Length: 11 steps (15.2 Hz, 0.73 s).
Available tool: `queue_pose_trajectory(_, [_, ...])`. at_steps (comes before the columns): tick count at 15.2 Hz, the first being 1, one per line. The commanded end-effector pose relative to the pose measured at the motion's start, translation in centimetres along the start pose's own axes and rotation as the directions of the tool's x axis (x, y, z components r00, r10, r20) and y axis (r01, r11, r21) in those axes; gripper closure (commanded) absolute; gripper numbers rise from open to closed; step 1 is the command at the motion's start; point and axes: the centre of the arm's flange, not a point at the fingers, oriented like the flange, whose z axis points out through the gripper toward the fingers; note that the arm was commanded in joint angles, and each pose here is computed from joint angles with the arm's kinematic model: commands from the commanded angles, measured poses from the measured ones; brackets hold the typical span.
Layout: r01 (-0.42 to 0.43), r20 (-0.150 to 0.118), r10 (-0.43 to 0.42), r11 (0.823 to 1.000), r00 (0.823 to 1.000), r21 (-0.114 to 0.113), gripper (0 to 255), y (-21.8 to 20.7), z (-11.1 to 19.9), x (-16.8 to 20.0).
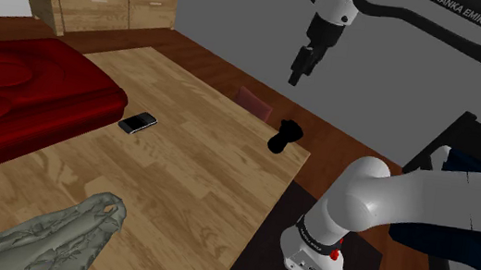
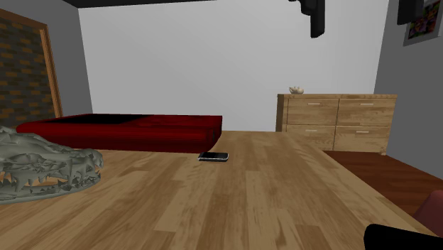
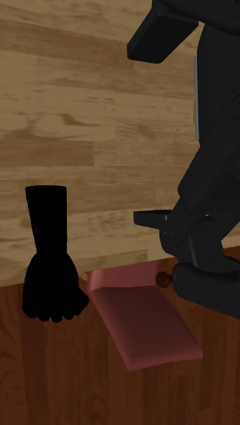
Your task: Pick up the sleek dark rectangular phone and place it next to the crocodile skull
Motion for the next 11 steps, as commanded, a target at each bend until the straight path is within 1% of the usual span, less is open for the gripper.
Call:
queue_pose_trajectory(1, [0.0, 0.0, 0.0, 1.0, 1.0, 0.0, 0, 0.0, 0.0, 0.0])
queue_pose_trajectory(3, [-0.07, 0.006, 0.07, 0.998, 0.998, 0.001, 0, -2.2, 1.2, 0.8])
queue_pose_trajectory(6, [-0.174, 0.015, 0.174, 0.985, 0.985, 0.002, 0, -5.4, 3.0, 2.3])
queue_pose_trajectory(8, [-0.242, 0.021, 0.242, 0.97, 0.97, 0.002, 0, -7.5, 4.2, 3.5])
queue_pose_trajectory(11, [-0.343, 0.03, 0.342, 0.94, 0.939, 0.001, 0, -10.4, 6.0, 5.5])
